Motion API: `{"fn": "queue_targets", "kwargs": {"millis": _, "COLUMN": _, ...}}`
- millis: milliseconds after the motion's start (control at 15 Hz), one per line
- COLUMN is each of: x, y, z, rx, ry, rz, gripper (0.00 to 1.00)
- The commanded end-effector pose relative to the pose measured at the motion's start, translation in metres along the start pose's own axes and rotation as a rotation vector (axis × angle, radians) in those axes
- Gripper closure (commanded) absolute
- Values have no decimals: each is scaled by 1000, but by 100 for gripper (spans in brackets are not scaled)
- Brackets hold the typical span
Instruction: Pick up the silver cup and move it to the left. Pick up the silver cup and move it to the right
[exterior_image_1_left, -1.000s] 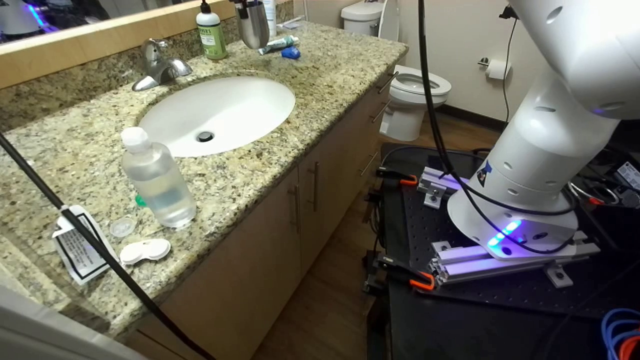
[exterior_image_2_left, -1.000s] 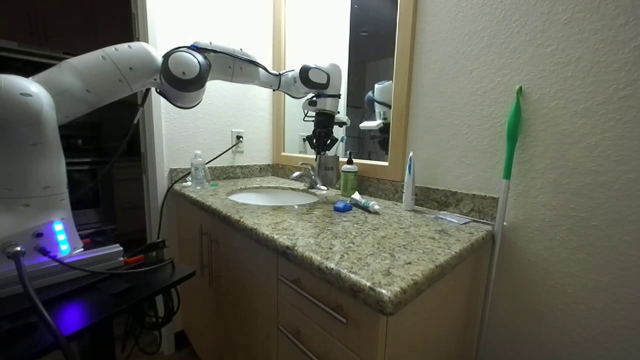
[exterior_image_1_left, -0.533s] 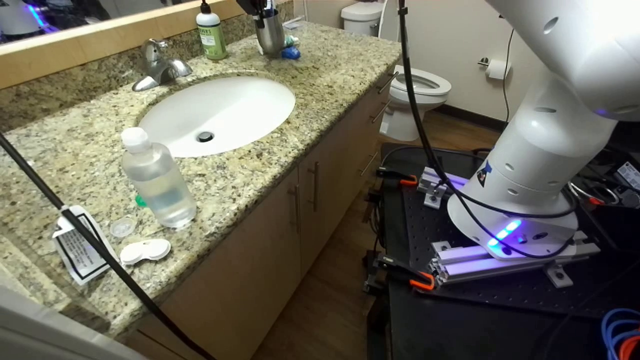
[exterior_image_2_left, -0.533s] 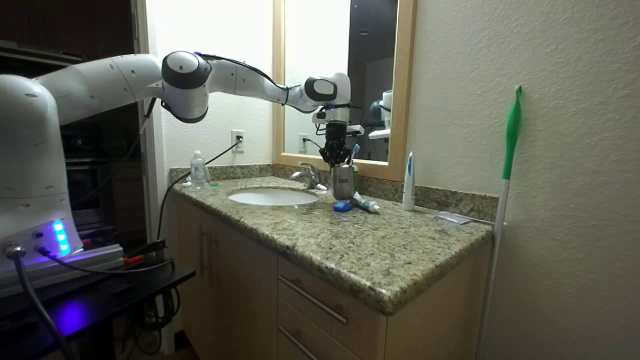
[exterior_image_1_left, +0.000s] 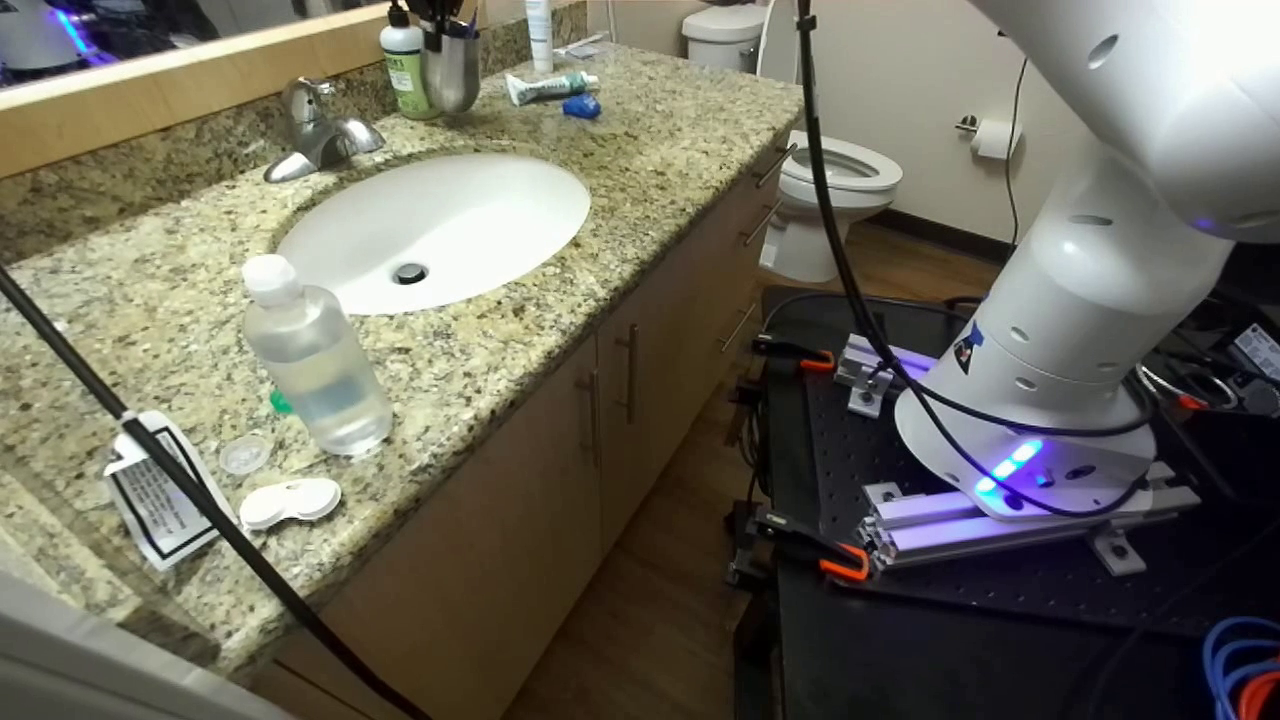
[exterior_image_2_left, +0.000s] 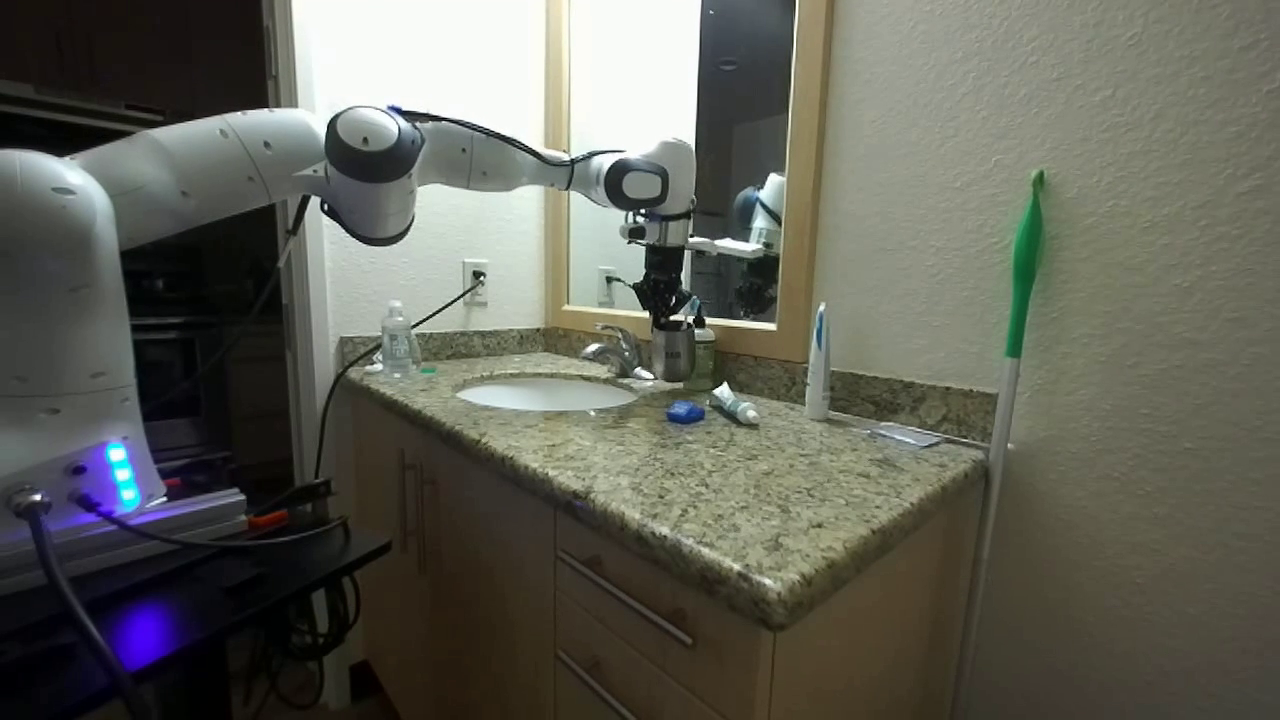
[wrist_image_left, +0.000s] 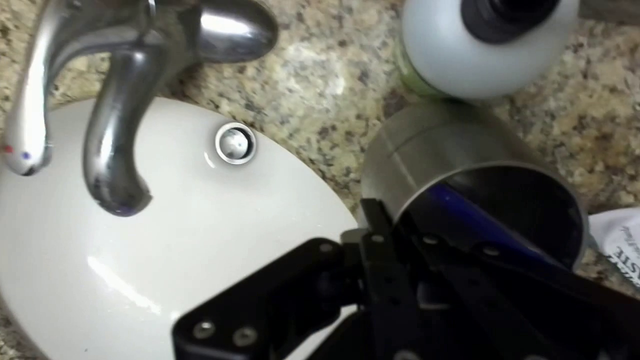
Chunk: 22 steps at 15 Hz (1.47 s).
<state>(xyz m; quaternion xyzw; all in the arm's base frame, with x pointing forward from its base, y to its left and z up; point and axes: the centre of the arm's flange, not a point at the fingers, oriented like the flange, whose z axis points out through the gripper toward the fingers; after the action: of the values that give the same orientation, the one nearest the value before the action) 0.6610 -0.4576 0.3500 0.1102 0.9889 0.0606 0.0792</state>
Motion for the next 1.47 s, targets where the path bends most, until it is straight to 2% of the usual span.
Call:
{"fn": "queue_targets", "kwargs": {"millis": 0, "x": -13, "y": 29, "z": -28, "rx": -42, "ry": 11, "rz": -96, "gripper": 99}}
{"fn": "queue_targets", "kwargs": {"millis": 333, "x": -10, "y": 63, "z": -65, "rx": 26, "ry": 168, "rz": -213, "gripper": 99}}
{"fn": "queue_targets", "kwargs": {"millis": 600, "x": -1, "y": 67, "z": -52, "rx": 74, "ry": 288, "rz": -222, "gripper": 99}}
{"fn": "queue_targets", "kwargs": {"millis": 800, "x": 3, "y": 55, "z": -28, "rx": 127, "ry": 355, "rz": -184, "gripper": 99}}
{"fn": "queue_targets", "kwargs": {"millis": 1133, "x": 10, "y": 18, "z": -9, "rx": 196, "ry": 351, "rz": -101, "gripper": 99}}
{"fn": "queue_targets", "kwargs": {"millis": 1267, "x": 13, "y": 0, "z": -14, "rx": 232, "ry": 319, "rz": -70, "gripper": 99}}
{"fn": "queue_targets", "kwargs": {"millis": 1400, "x": 12, "y": -11, "z": -22, "rx": 232, "ry": 263, "rz": -61, "gripper": 99}}
